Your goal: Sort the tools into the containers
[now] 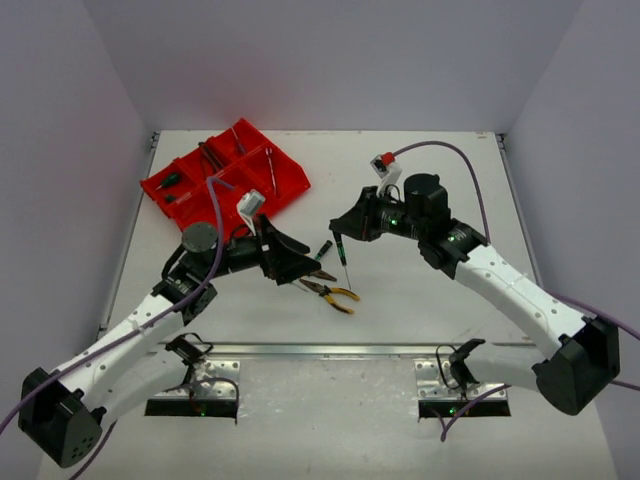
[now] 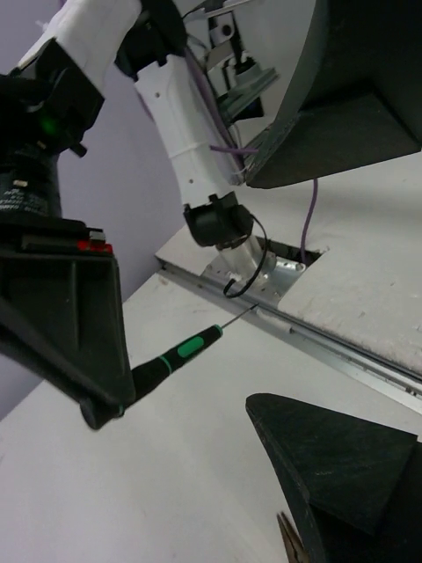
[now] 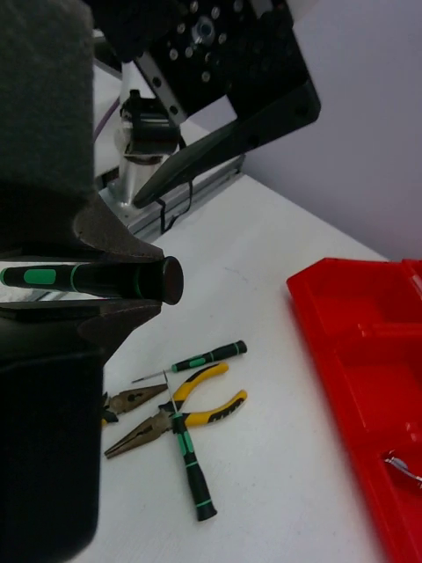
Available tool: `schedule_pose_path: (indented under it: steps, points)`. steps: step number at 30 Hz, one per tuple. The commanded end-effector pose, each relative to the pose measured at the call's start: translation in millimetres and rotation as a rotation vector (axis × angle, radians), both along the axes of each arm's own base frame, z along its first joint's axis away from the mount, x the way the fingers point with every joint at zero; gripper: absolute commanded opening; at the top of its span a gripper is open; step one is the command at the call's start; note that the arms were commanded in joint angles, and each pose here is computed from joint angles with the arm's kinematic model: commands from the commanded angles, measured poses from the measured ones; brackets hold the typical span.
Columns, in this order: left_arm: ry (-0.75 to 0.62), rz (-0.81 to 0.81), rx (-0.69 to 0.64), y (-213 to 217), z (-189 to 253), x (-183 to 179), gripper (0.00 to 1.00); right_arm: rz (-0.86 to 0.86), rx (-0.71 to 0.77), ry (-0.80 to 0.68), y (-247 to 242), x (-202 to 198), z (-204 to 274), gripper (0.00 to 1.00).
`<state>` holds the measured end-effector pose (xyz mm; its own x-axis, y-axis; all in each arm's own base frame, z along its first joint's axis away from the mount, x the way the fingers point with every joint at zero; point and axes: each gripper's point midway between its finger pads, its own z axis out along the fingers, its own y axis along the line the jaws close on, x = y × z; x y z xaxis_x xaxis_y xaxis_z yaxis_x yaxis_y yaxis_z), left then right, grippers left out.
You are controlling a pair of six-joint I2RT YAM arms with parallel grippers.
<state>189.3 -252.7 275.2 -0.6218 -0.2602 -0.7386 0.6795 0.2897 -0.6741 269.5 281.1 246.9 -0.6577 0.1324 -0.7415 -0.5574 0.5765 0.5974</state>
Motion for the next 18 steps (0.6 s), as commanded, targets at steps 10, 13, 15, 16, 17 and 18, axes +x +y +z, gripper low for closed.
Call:
schedule_pose_path:
  steps: [10, 13, 15, 16, 17, 18]
  points:
    - [-0.124, -0.024, -0.088, -44.4, 24.6, 14.9, 0.90, 0.008, 0.276, -0.036, 3.5, -21.2, 66.2, 0.00]
    - [-0.125, -0.009, -0.094, -51.3, 29.9, 23.6, 0.83, 0.032, 0.321, -0.028, 7.1, -25.1, 71.5, 0.00]
    - [-0.113, -0.014, -0.096, -57.9, 31.0, 27.9, 0.74, 0.039, 0.342, -0.017, 8.7, -26.7, 74.2, 0.00]
    - [-0.108, -0.016, -0.098, -61.5, 31.4, 30.1, 0.70, 0.042, 0.351, -0.017, 9.3, -27.0, 75.7, 0.00]
    - [-0.107, -0.020, -0.105, -63.5, 33.2, 30.9, 0.65, 0.046, 0.360, -0.022, 9.7, -27.3, 77.8, 0.00]
    - [-0.116, -0.025, -0.119, -65.4, 37.5, 31.0, 0.52, 0.046, 0.366, -0.017, 10.1, -27.4, 78.8, 0.00]
